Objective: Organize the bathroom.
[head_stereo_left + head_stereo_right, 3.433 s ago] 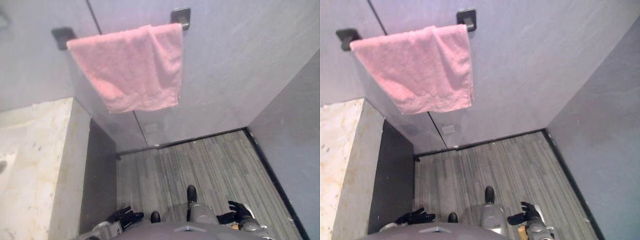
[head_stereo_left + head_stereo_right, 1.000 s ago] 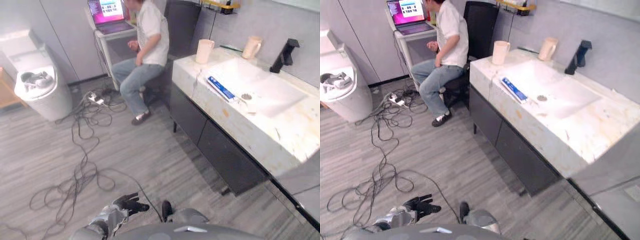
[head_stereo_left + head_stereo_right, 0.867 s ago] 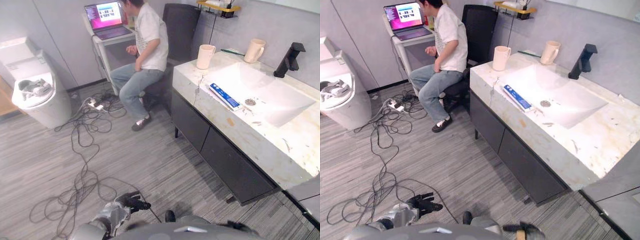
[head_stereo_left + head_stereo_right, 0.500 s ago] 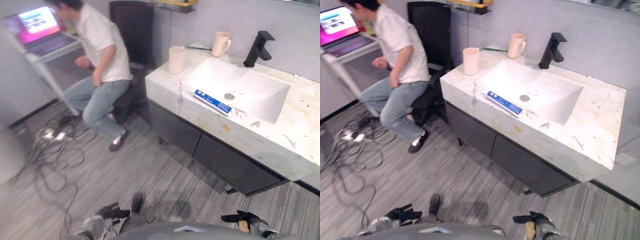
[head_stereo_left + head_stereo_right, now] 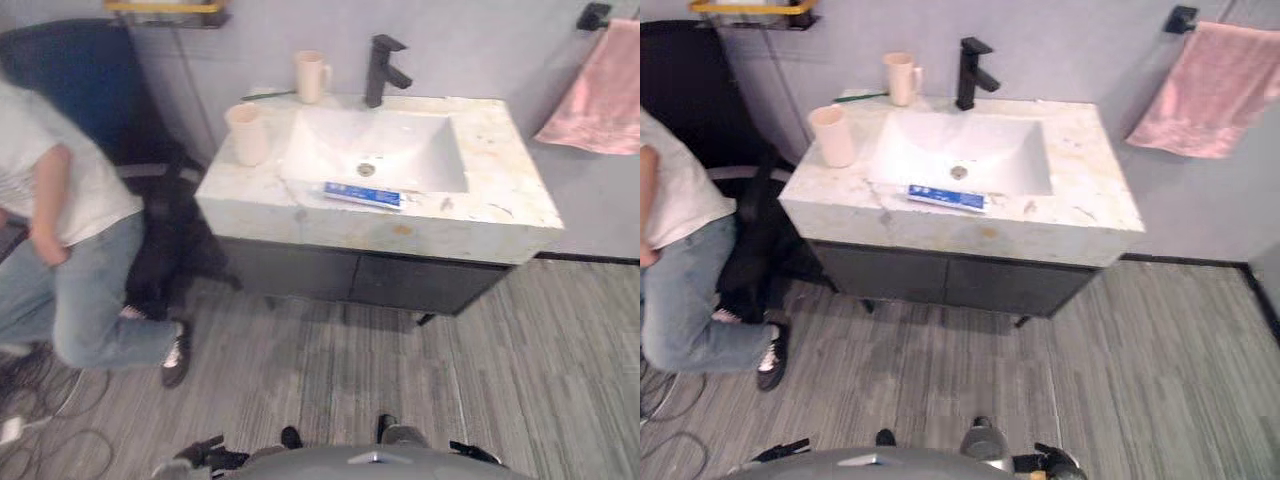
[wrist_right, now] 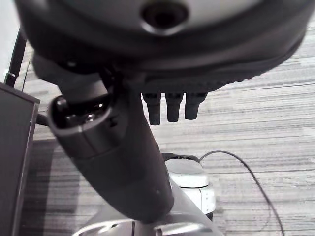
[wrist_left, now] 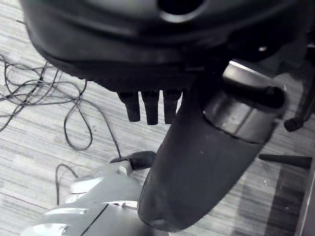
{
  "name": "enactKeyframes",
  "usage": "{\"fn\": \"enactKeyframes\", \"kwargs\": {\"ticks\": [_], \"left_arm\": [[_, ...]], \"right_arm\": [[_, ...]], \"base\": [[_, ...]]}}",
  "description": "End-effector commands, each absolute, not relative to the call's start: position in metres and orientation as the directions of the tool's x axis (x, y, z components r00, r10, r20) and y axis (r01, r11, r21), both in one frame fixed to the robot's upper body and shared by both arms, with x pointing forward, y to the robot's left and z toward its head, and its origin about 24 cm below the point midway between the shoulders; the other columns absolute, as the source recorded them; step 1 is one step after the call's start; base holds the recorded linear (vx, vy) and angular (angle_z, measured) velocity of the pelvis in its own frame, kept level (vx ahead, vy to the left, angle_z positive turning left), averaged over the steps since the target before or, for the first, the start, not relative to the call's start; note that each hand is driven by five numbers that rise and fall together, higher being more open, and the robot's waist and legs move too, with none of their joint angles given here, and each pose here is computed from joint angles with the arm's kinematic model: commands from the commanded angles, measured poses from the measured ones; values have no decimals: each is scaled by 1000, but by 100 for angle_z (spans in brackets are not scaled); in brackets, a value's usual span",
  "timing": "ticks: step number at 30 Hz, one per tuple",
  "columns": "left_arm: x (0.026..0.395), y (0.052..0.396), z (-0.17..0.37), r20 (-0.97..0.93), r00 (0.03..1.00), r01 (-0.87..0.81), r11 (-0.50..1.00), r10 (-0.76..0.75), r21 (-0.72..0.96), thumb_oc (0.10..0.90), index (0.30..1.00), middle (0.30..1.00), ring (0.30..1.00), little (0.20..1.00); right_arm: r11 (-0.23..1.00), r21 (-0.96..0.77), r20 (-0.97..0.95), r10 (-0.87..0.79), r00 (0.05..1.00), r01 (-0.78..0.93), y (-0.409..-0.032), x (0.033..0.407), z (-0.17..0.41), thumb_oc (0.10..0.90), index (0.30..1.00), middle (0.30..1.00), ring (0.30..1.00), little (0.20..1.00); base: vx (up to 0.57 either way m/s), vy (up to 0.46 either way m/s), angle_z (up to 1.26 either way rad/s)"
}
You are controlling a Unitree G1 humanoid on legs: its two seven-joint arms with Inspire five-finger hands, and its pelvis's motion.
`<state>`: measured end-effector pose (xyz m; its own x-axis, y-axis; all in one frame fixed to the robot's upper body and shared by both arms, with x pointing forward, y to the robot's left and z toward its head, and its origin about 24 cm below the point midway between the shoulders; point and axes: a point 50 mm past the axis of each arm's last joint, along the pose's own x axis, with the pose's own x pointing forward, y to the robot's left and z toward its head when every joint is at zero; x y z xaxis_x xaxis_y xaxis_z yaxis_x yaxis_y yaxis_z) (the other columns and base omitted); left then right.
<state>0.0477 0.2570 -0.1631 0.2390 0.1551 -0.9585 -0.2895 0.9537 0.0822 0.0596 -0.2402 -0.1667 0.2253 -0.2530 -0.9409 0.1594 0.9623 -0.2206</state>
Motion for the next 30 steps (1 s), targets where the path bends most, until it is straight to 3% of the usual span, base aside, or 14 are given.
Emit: {"fn": "enactKeyframes", "kwargs": {"ticks": [1,8,16,20,30], "left_arm": [[61,250,-163,-948,286,-271,961,139,59,800,900,900,900,900],[67,243,-165,-952,270,-178,979,147,100,800,900,900,900,900],[84,236,-164,-942,302,-205,975,143,83,800,900,900,900,900],[91,240,-161,-924,340,-197,974,175,112,800,900,900,900,900],[80,251,-160,-902,332,-223,952,277,211,800,900,900,900,900]], "right_arm": [[972,-178,-903,-224,366,154,-237,98,-160,800,900,900,900,900],[970,-158,-907,-216,361,183,-241,93,-160,800,900,900,900,900],[971,-206,-890,-236,389,118,-261,102,-152,800,900,900,900,900],[977,-195,-894,-213,395,87,-254,95,-155,800,900,900,900,900],[990,-132,-904,-101,416,-47,-229,103,-159,800,900,900,900,900]], "base": [[23,-16,-71],[39,-63,8],[60,180,-47],[57,197,-8],[19,28,-2]]}}
